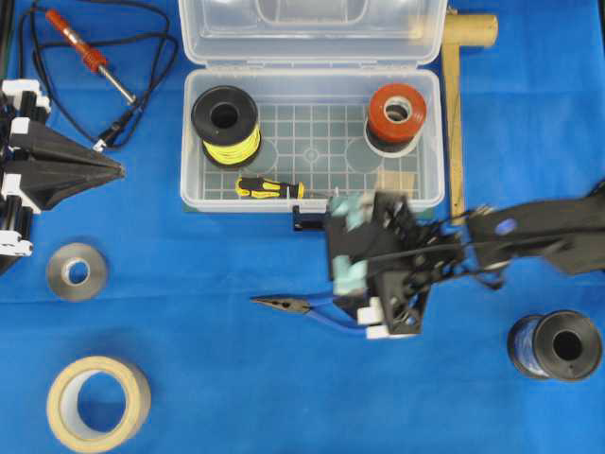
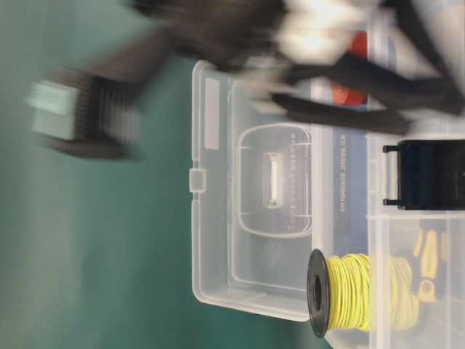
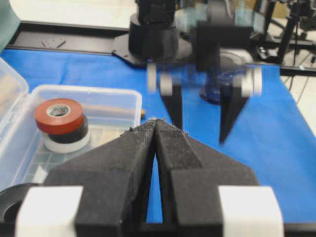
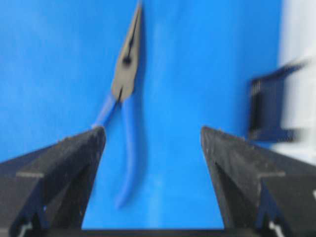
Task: Pick the nipper from the toolbox among several items.
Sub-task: 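Lower the pliers onto the table and open the right gripper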
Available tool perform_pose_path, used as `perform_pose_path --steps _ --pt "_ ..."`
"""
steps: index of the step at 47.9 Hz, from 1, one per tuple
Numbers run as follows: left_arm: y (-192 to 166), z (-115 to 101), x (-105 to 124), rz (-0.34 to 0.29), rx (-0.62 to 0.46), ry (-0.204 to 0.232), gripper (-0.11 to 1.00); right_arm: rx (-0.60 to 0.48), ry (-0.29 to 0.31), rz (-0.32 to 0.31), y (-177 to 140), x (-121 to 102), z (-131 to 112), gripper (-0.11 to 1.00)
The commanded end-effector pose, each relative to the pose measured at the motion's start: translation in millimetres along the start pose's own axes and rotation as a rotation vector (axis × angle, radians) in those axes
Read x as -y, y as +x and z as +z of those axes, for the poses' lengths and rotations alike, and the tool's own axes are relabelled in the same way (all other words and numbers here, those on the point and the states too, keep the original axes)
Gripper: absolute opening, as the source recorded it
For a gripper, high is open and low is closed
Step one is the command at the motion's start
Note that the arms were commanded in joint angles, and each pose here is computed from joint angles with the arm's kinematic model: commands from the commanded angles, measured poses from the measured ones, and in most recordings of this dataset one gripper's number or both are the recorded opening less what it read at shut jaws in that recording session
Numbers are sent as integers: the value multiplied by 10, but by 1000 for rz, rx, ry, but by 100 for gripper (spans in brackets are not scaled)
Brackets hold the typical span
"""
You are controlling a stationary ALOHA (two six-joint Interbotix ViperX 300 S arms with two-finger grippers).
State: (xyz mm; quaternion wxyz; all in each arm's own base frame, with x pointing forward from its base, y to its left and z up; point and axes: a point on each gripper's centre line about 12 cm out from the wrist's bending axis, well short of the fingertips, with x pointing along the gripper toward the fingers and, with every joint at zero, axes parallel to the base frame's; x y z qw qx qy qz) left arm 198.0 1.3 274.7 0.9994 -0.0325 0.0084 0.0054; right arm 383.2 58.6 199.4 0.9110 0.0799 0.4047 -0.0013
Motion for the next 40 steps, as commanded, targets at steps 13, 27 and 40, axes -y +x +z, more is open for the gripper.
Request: perform_pose_path --steps 13,27,40 --pt "12 35 -1 1 5 -5 0 197 -43 -67 -1020 324 109 77" --pt "9 39 -1 1 8 -5 0 369 -38 -20 -1529 407 -232 77" --pt "9 39 -1 1 8 -5 0 463 20 -18 -1653 602 -662 77"
